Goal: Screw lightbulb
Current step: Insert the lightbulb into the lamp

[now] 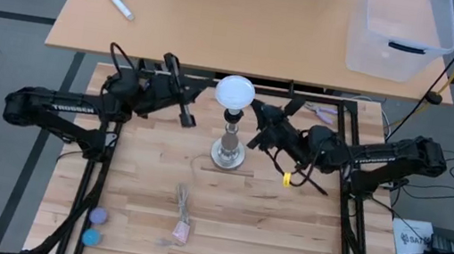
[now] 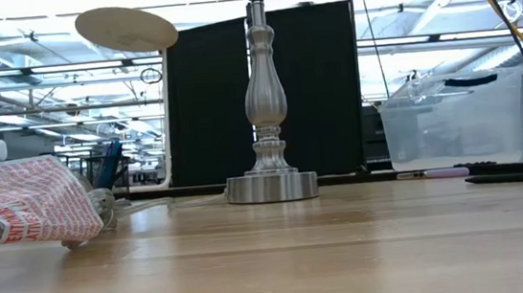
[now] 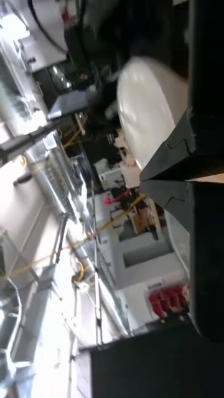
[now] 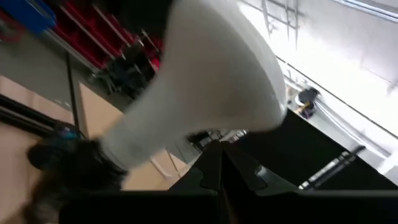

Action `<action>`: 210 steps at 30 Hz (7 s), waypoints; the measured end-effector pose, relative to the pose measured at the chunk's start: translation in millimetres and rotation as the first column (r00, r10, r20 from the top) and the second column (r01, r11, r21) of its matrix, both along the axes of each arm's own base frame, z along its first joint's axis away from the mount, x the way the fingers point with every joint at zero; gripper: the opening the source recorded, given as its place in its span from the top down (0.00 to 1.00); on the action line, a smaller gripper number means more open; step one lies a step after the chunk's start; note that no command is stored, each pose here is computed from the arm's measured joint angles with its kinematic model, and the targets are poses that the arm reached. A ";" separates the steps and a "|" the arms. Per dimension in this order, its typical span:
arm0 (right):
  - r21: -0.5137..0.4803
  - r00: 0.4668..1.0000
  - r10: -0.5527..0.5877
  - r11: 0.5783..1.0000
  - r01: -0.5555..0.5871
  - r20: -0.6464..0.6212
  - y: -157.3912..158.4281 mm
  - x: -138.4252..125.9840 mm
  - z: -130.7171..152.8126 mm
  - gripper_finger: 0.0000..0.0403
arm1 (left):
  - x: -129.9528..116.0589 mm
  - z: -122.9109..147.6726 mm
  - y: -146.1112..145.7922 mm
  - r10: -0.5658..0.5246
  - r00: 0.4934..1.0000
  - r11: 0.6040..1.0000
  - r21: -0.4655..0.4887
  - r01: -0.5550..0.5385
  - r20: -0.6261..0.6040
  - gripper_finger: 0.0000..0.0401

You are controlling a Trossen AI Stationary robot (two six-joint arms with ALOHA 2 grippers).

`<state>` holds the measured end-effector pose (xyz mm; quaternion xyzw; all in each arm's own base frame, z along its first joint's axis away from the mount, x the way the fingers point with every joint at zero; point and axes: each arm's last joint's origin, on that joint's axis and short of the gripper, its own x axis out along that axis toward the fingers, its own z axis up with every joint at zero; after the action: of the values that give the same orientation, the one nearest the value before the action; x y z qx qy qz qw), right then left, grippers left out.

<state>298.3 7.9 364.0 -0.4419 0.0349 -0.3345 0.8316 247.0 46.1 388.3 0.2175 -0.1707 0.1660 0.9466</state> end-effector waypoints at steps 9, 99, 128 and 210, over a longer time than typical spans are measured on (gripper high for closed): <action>-0.053 0.995 -0.088 0.994 0.090 0.052 -25.2 -3.1 8.0 1.00 | 4.2 -1.2 -28.8 -0.076 0.996 0.993 0.089 0.079 -0.036 1.00; -0.168 0.994 0.109 0.980 -0.103 0.026 12.8 -1.4 9.4 1.00 | 5.3 -9.0 0.5 0.065 0.993 0.998 0.030 -0.062 -0.094 1.00; -0.123 0.995 -0.092 0.988 0.096 0.039 -20.3 -2.4 9.5 1.00 | 4.4 -2.4 -34.2 -0.116 0.992 0.989 0.085 0.120 -0.054 1.00; -0.224 0.996 0.053 0.972 -0.066 -0.067 19.3 0.0 4.9 1.00 | 11.9 -21.0 8.4 0.077 0.984 0.992 -0.083 -0.091 -0.161 1.00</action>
<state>298.3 27.2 368.9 -0.5446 0.0086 -0.2976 0.7841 258.9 54.5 367.3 0.1943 -0.0784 0.1957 0.9580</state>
